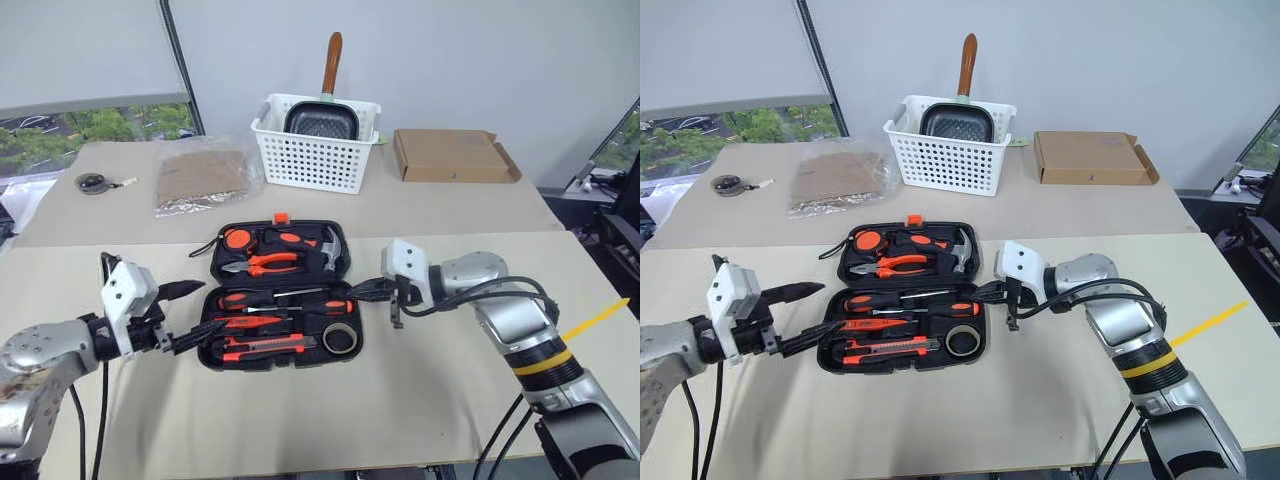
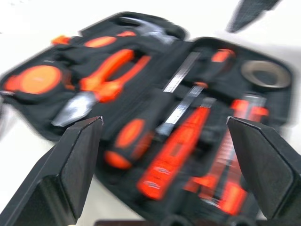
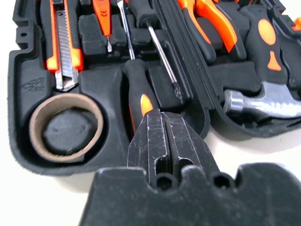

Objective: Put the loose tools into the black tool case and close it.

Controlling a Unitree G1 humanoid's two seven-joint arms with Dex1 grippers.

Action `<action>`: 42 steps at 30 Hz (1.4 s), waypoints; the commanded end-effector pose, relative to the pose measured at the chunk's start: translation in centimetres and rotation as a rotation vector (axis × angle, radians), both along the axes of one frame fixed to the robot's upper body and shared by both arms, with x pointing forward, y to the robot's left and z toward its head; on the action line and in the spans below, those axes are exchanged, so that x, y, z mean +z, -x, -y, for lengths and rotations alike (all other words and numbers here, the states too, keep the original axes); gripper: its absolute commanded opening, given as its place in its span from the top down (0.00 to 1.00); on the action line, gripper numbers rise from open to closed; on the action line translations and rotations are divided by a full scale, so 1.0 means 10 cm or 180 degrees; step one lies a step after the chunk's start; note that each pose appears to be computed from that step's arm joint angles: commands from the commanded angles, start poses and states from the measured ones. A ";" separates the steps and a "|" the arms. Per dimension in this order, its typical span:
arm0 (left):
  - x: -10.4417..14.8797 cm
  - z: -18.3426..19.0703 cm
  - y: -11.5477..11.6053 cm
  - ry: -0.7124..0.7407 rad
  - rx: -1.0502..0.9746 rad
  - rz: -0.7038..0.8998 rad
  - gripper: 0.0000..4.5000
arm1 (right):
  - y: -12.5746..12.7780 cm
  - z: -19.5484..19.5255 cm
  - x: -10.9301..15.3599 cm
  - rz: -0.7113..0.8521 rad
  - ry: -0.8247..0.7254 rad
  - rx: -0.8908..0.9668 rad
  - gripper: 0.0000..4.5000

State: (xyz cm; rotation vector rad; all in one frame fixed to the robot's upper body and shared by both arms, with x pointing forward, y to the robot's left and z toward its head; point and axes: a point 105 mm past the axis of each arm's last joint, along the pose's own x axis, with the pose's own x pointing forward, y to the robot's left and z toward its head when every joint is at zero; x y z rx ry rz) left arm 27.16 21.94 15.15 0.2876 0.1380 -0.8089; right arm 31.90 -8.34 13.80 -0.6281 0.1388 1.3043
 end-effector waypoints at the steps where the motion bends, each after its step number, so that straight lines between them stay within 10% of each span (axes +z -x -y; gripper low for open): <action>1: 0.02 0.02 -0.24 -0.0180 0.0125 0.0261 0.00 | -0.03 0.00 0.13 0.0180 -0.0049 0.0001 0.99; 8: -0.15 0.22 -0.53 -0.0343 0.0053 0.0275 0.00 | -0.02 0.08 0.13 0.0224 -0.0134 -0.0064 0.99; 22: -0.55 0.35 -0.56 -0.1025 -0.0393 0.0307 0.99 | 0.03 0.24 0.09 0.0200 -0.0126 -0.0310 1.00; 32: -0.01 0.47 -0.65 0.0092 -0.0318 0.0628 0.99 | 0.01 0.29 0.04 0.0186 -0.0080 -0.0342 1.00; 42: -0.38 0.54 -0.48 -0.0269 -0.0795 -0.0036 0.99 | 0.00 0.29 0.02 0.0186 -0.0060 -0.0348 1.00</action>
